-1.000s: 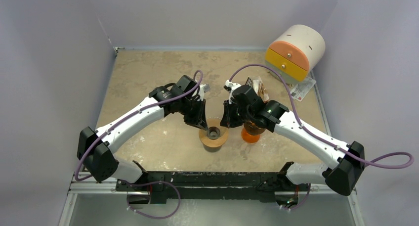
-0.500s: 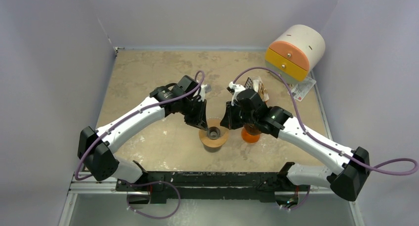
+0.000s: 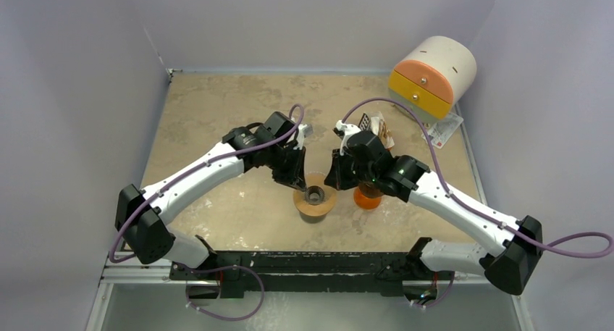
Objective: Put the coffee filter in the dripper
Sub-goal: Place the coffee dripper in the dripper holder.
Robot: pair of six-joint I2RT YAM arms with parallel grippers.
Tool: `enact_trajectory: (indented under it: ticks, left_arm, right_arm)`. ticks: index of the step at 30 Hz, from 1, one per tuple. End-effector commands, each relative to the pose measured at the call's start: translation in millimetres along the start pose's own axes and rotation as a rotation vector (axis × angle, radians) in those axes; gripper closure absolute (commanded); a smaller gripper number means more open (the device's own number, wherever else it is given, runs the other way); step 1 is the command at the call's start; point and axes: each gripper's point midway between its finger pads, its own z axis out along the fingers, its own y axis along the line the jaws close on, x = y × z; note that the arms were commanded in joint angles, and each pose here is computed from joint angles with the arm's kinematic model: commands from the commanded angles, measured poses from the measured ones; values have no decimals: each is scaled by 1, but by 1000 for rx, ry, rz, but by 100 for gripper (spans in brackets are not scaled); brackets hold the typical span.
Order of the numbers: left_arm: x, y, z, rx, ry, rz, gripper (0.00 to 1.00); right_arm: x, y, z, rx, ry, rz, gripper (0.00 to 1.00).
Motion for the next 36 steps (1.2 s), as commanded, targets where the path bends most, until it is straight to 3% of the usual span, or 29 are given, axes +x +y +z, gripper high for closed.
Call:
enact_trajectory:
  ticks: [1,10,36]
  left_arm:
    - [11,10,14,-69,64,76,95]
    - [7,5,7,-69,71,80,86]
    - [-4,2,-9,-105,54,118,73]
  right_arm:
    - [57,-40,-1,170,245,-51,100]
    - [44,-30,-8,157,235,-49,92]
    - [11,-4,-26,106,178,-32,65]
